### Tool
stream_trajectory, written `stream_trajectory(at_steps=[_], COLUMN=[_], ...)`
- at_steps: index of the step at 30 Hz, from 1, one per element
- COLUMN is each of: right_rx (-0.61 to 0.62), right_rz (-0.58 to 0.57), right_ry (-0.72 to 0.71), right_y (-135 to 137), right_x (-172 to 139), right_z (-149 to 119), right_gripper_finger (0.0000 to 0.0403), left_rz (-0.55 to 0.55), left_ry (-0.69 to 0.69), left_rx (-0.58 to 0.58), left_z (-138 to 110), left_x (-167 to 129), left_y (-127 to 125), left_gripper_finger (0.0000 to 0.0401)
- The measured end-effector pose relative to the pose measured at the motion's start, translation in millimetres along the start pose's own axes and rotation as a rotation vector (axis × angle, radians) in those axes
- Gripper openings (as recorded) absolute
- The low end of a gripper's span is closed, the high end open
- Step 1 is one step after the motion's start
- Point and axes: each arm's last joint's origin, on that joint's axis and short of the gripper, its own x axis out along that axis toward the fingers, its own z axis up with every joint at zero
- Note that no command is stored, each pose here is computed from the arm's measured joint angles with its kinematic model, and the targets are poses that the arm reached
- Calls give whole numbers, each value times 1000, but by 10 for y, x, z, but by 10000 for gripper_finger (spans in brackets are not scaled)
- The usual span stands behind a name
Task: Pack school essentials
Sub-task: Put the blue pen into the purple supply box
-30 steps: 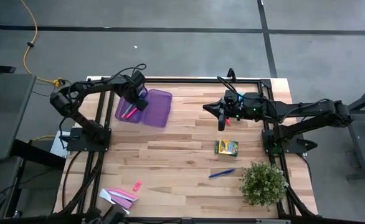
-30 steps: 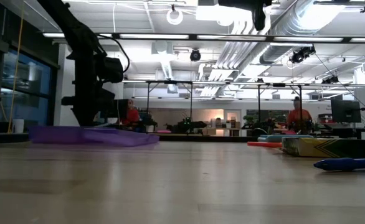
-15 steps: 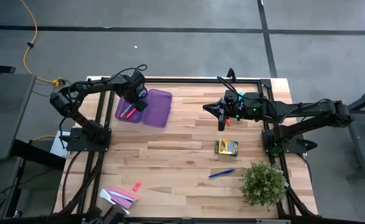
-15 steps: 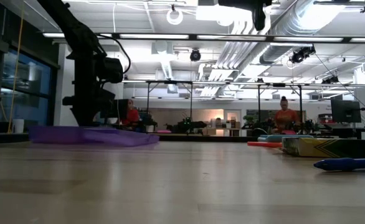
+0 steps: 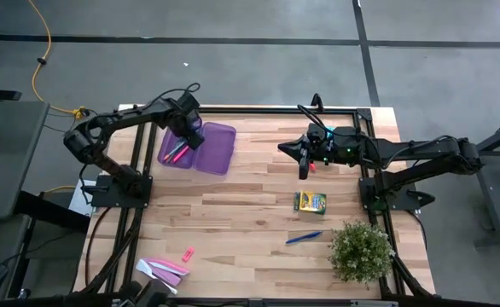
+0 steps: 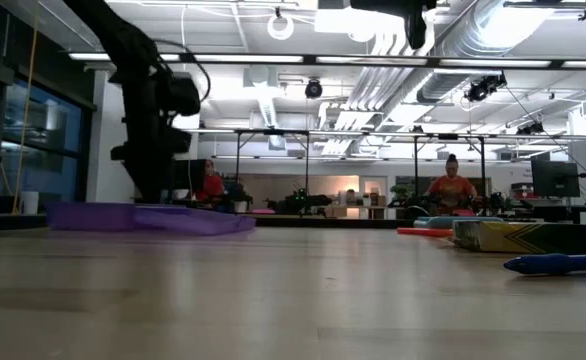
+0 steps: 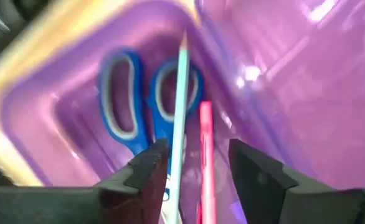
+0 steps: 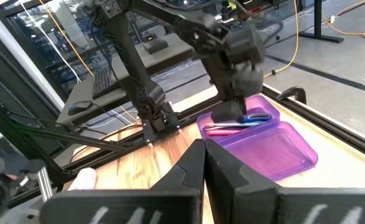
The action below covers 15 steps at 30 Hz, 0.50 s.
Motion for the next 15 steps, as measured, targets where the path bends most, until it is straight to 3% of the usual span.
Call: stream_trajectory(at_steps=[6,11,15], right_rx=[-1,-3,-11], right_rz=[8,9,9], right_ry=[3,4,4], right_y=[3,4,4], right_x=[0,0,0], right_z=[-1,-1,-1], right_gripper_finger=[0,0,0], left_rz=[-76,-376,-558], left_ry=[-276,-673,-968], left_rx=[-27,-33,63], left_z=[142,40,-253], left_x=[-656,-1358,-1805], left_y=[10,-57,-215], left_gripper_finger=[164,158,153])
